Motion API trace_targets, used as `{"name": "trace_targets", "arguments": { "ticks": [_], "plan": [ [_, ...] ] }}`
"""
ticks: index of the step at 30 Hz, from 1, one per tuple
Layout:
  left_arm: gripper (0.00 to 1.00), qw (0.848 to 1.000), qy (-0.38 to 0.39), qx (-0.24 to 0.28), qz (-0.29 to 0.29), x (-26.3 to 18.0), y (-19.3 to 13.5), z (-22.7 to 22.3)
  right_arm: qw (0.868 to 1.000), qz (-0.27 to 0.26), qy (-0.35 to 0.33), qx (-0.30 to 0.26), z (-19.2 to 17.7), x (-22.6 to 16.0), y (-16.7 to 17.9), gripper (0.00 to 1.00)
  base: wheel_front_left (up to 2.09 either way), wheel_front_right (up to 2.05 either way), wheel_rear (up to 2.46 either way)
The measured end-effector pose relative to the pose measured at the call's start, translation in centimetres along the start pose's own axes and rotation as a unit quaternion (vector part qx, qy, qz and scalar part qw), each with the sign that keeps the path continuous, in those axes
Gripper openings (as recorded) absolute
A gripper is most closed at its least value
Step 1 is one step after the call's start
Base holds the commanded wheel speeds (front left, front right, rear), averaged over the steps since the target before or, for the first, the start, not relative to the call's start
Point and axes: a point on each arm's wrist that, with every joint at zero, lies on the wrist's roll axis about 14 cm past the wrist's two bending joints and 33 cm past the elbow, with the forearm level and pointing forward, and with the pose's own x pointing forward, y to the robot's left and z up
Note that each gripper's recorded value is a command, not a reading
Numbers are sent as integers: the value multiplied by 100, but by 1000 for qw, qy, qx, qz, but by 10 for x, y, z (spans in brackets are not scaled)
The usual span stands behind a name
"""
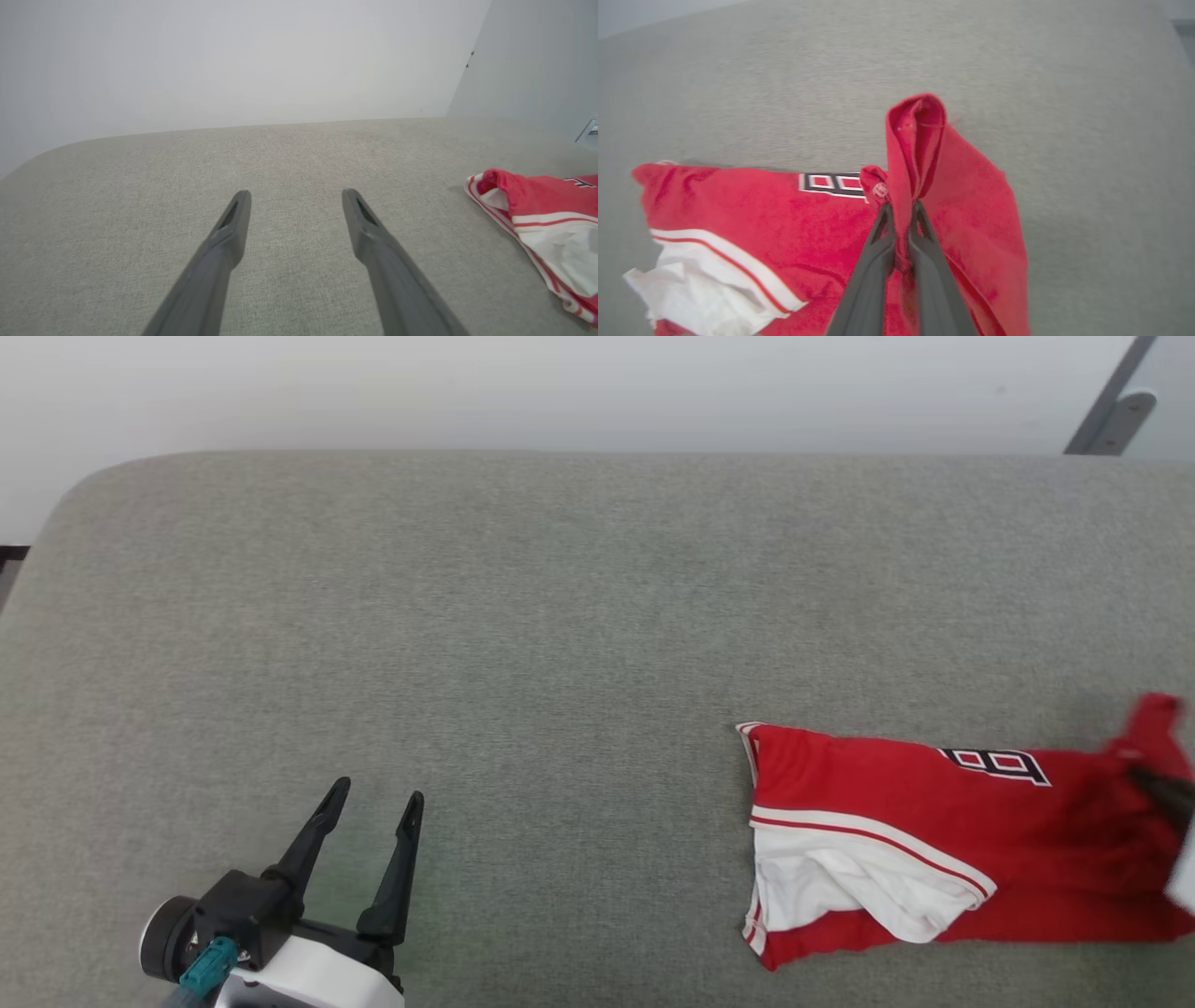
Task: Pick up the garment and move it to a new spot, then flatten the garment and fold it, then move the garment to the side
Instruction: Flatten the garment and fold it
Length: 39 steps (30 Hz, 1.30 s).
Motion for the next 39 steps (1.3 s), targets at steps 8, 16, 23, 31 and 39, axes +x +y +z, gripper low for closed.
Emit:
{"name": "trace_targets", "arguments": {
  "ticks": [8,16,23,31,39],
  "plan": [
    [100,1000,2,-3,23,-14,11,-1,986,145,32,-82,-17,4,113,0,0,0,0],
    [100,999,8,-13,43,-23,16,-5,963,223,75,-131,-42,16,177,0,0,0,0],
    [100,998,14,-16,58,-24,25,-9,955,242,109,-135,-60,39,194,0,0,0,0],
    [100,998,18,-19,64,-24,29,-11,958,242,110,-108,-71,48,193,100,0,0,0],
    [100,998,14,-24,51,-21,22,-10,967,238,46,-77,-39,34,183,100,0,0,0]
  ]
}}
